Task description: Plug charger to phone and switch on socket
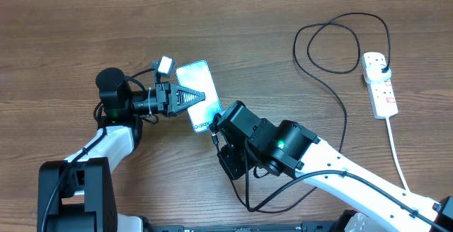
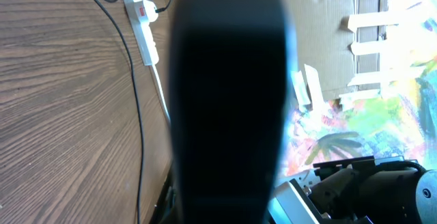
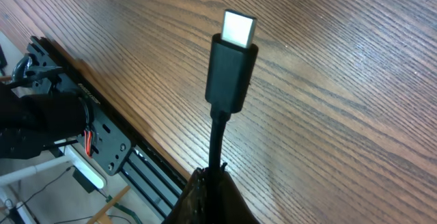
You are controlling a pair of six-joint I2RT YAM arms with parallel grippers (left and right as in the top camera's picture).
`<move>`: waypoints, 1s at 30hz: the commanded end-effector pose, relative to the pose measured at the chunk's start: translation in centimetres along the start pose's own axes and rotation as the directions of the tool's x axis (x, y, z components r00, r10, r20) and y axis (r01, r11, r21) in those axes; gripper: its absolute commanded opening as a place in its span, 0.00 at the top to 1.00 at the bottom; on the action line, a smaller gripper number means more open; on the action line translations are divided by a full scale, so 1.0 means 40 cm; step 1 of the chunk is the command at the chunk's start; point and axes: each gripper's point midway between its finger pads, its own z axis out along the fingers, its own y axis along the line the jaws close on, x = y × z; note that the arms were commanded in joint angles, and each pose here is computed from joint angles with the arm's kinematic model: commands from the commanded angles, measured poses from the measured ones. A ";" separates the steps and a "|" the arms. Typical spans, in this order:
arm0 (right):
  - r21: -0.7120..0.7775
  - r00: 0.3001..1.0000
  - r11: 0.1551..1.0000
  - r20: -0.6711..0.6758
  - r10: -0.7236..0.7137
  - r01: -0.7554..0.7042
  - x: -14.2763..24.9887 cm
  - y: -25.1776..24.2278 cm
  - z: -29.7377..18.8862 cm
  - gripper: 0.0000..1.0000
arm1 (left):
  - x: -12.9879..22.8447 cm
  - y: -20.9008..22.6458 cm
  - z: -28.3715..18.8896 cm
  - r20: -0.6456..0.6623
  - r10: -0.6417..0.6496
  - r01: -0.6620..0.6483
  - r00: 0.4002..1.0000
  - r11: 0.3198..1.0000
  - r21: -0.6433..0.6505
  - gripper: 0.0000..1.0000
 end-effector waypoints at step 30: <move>0.072 0.996 0.993 0.001 -0.091 0.091 -0.011 -0.030 0.025 0.96 | 0.000 -0.013 0.012 -0.019 0.150 -0.150 0.988 0.989 0.009 0.96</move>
